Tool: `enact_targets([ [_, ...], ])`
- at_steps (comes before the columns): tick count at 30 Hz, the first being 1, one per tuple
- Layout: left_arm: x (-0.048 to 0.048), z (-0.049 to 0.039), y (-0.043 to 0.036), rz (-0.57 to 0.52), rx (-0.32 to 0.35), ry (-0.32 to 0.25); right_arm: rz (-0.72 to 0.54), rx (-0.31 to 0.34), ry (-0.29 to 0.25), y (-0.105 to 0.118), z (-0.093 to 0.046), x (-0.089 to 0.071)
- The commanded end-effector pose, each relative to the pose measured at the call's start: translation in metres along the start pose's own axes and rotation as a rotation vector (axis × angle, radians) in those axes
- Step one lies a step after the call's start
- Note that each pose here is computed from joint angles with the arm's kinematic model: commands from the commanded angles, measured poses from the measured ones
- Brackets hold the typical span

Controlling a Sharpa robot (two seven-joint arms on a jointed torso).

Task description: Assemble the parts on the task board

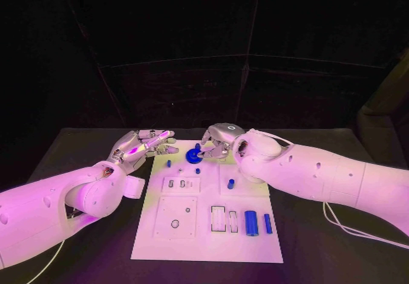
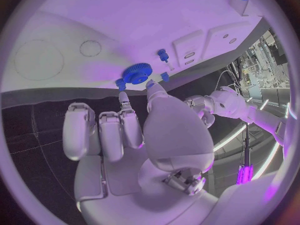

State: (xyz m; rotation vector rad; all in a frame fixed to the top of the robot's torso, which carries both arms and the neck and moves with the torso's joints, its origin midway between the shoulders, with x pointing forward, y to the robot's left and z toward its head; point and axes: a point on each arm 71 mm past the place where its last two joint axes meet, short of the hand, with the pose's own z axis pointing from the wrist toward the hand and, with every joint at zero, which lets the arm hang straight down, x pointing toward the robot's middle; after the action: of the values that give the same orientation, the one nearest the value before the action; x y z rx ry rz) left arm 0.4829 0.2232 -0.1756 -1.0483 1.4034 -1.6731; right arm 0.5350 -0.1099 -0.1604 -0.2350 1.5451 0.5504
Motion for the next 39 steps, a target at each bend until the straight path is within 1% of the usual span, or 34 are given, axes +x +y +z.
enact_targets([
  [1, -0.0006, -0.0006, -0.0018, -0.004, 0.006, 0.006, 0.159, -0.097, -0.137, -0.006, -0.012, -0.016],
  [3, -0.0014, -0.0012, -0.0021, -0.003, 0.007, 0.004, 0.214, -0.098, -0.126, -0.021, -0.024, -0.019],
  [5, -0.0019, -0.0016, -0.0023, -0.003, 0.007, 0.003, 0.268, -0.082, -0.097, -0.039, -0.035, -0.022],
  [6, -0.0020, -0.0017, -0.0023, -0.003, 0.007, 0.003, 0.278, -0.078, -0.090, -0.043, -0.038, -0.022],
  [8, -0.0024, -0.0020, -0.0025, -0.002, 0.007, 0.002, 0.311, -0.062, -0.070, -0.060, -0.049, -0.025],
  [13, -0.0018, -0.0018, -0.0024, -0.003, 0.008, 0.004, 0.335, -0.028, -0.060, -0.094, -0.071, -0.032],
  [16, -0.0013, -0.0013, -0.0021, -0.004, 0.008, 0.006, 0.335, -0.005, -0.052, -0.110, -0.079, -0.035],
  [20, -0.0014, -0.0005, -0.0015, -0.004, 0.007, 0.006, 0.333, 0.021, -0.039, -0.124, -0.086, -0.034],
  [25, -0.0018, 0.0005, -0.0010, -0.004, 0.007, 0.006, 0.331, 0.050, -0.007, -0.134, -0.093, -0.023],
  [29, -0.0019, 0.0011, -0.0005, -0.004, 0.007, 0.006, 0.326, 0.066, 0.011, -0.140, -0.096, -0.016],
  [39, -0.0022, 0.0018, 0.0003, -0.004, 0.005, 0.006, 0.312, 0.093, 0.029, -0.149, -0.097, -0.008],
])
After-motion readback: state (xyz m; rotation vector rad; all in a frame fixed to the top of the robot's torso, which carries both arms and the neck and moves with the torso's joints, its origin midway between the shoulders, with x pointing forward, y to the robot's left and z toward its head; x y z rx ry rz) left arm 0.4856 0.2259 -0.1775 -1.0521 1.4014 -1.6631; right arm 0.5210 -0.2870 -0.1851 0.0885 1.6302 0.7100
